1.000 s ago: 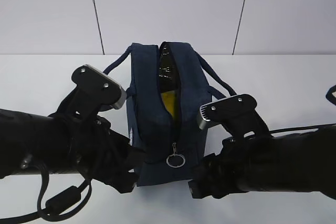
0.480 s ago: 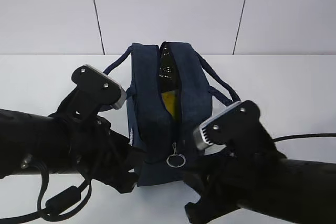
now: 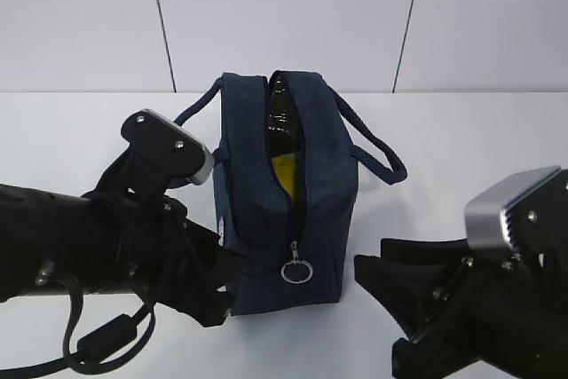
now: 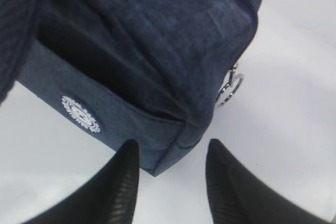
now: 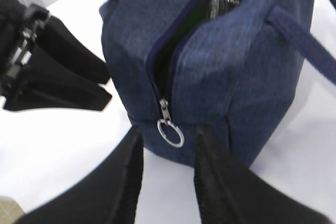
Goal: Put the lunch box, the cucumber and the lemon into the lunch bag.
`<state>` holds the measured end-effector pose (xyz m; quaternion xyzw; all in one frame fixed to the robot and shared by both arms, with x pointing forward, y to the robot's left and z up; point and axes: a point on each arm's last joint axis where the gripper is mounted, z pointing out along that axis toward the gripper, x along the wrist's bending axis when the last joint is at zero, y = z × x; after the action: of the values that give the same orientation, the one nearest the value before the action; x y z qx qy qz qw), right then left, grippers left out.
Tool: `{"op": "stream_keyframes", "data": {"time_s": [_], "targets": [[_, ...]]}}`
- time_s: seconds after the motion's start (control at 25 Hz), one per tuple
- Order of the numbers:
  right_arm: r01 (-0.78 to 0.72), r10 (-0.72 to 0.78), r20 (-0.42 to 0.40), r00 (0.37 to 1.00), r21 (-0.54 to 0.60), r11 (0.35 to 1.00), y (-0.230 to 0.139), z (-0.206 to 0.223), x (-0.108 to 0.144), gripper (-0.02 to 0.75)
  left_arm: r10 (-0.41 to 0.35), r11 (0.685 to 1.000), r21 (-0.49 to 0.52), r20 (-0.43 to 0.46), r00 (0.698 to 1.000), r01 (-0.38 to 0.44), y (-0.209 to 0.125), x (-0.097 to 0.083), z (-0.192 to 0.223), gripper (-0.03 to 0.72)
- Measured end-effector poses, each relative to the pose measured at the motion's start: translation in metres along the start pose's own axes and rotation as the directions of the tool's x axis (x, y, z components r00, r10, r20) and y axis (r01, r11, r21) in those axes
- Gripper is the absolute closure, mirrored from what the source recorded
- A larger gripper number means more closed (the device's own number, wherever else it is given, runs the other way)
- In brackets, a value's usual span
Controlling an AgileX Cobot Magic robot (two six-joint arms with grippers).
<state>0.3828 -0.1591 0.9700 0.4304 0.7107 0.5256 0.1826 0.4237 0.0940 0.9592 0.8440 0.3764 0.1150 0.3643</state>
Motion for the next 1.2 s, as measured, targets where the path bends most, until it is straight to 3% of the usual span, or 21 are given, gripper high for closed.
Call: {"op": "stream_keyframes", "data": {"time_s": [0.24, 0.56, 1.2], "targets": [[0.014, -0.017, 0.030, 0.999, 0.089, 0.996, -0.018, 0.017, -0.003, 0.499, 0.000, 1.000, 0.000, 0.000, 1.000, 0.000, 0.000, 0.000, 0.000, 0.389], [0.027, -0.030, 0.056, 0.998, 0.060, 0.998, -0.027, 0.034, -0.007, 0.497, 0.000, 1.000, 0.000, 0.000, 1.000, 0.000, 0.000, 0.000, 0.000, 0.390], [-0.016, 0.017, -0.006, 1.000, 0.090, 0.996, -0.044, 0.071, 0.000, 0.496, 0.000, 1.000, 0.000, 0.000, 1.000, 0.000, 0.000, 0.000, 0.000, 0.390]]}}
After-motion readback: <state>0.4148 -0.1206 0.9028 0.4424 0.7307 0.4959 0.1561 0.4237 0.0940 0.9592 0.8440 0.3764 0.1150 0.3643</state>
